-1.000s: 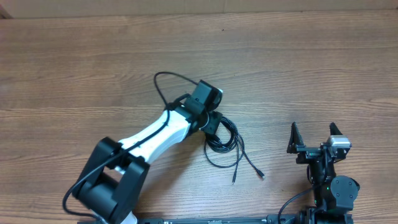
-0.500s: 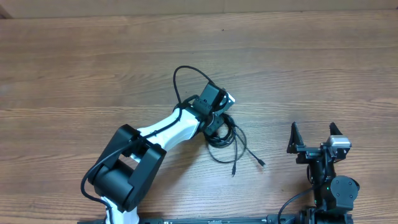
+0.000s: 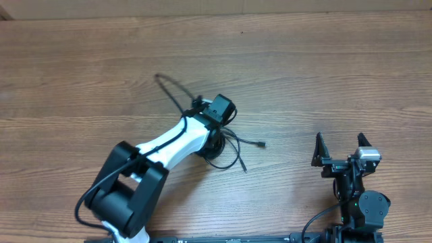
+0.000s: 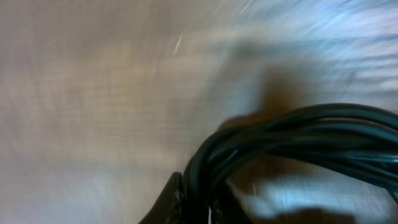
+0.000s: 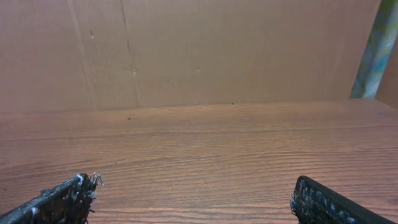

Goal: Untangle cables
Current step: 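Close the left gripper on the black cable coil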

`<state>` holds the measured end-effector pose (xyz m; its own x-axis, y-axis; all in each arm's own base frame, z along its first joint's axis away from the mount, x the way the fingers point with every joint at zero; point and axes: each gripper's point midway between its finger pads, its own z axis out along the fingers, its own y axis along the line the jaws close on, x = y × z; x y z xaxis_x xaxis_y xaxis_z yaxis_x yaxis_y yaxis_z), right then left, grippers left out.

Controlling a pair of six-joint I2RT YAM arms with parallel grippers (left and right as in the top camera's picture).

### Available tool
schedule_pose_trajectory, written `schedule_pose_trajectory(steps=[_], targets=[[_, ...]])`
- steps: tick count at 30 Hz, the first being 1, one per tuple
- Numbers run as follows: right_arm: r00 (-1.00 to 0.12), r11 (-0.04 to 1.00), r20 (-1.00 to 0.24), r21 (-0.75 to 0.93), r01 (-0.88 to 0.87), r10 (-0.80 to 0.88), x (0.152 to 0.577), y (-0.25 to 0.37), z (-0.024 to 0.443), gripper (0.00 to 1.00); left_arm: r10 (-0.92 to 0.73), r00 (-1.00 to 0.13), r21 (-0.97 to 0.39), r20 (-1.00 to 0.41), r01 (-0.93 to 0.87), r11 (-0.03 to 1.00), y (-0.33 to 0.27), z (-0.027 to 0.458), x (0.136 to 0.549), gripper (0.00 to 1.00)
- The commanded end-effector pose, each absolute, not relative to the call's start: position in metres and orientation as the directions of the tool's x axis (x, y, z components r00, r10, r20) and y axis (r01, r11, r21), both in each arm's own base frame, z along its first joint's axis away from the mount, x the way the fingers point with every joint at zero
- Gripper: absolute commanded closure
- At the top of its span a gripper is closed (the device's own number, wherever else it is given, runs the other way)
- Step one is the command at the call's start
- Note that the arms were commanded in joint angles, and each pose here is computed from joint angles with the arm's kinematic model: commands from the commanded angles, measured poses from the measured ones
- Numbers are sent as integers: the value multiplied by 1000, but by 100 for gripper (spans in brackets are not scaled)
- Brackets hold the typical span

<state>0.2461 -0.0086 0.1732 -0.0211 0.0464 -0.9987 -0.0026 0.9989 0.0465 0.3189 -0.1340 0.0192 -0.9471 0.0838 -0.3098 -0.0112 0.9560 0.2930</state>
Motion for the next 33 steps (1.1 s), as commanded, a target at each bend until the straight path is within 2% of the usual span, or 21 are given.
schedule_pose_trajectory(steps=[1, 4, 5, 6, 9, 11, 14, 17, 19, 20, 23, 25, 27, 28, 31, 33], targets=[[-17, 999, -998, 54, -9, 53, 246, -7, 172, 0, -343, -907, -39, -243, -344, 938, -166, 27, 307, 87], [-17, 999, -998, 54, -9, 53, 246, -7, 172, 0, -367, -919, -208, -144, -334, 919, -193, 34, 308, 84], [-17, 999, -998, 54, -9, 53, 246, -7, 172, 0, -370, -922, -265, -112, -331, 906, -202, 38, 309, 78], [-17, 999, -998, 54, -9, 53, 246, -7, 172, 0, -375, -922, -307, -94, -332, 892, -206, 42, 312, 68], [-16, 999, -998, 53, -9, 53, 246, -7, 172, 0, -382, -918, -325, -105, -332, 886, -198, 47, 320, 40], [-17, 999, -998, 54, -9, 53, 246, -7, 172, 0, -325, -936, -314, -137, -270, 910, -189, 48, 326, 37], [-17, 999, -998, 54, -9, 53, 246, -7, 172, 0, -276, -946, -305, -172, -215, 928, -177, 48, 335, 29], [-17, 999, -998, 54, -9, 53, 246, -7, 172, 0, -131, -961, -277, -243, -61, 959, -173, 50, 343, 38], [-17, 999, -998, 54, -9, 53, 246, -7, 172, 0, 90, -944, -217, -317, 164, 962, -174, 52, 347, 43], [-17, 999, -998, 54, -9, 53, 246, -7, 172, 0, 185, -922, -188, -340, 260, 947, -175, 52, 348, 43], [-17, 999, -998, 54, -9, 53, 246, -7, 172, 0, 454, -806, -84, -380, 519, 851, -179, 52, 346, 24], [-17, 999, -998, 54, -9, 53, 246, -7, 172, 0, 549, -741, -42, -387, 609, 792, -181, 52, 345, 15], [-17, 999, -998, 54, -9, 53, 246, -7, 172, 0, 611, -687, -10, -393, 668, 744, -183, 52, 345, 12], [-17, 999, -998, 54, -9, 53, 246, -7, 172, 0, 634, -666, 3, -394, 689, 725, -183, 52, 345, 13], [-17, 999, -998, 54, -9, 53, 246, -7, 172, 0, 660, -637, 20, -398, 713, 701, -183, 53, 346, 30], [-16, 999, -998, 53, -9, 53, 246, -7, 172, 0, 659, -636, 22, -402, 713, 701, -184, 53, 347, 34]])
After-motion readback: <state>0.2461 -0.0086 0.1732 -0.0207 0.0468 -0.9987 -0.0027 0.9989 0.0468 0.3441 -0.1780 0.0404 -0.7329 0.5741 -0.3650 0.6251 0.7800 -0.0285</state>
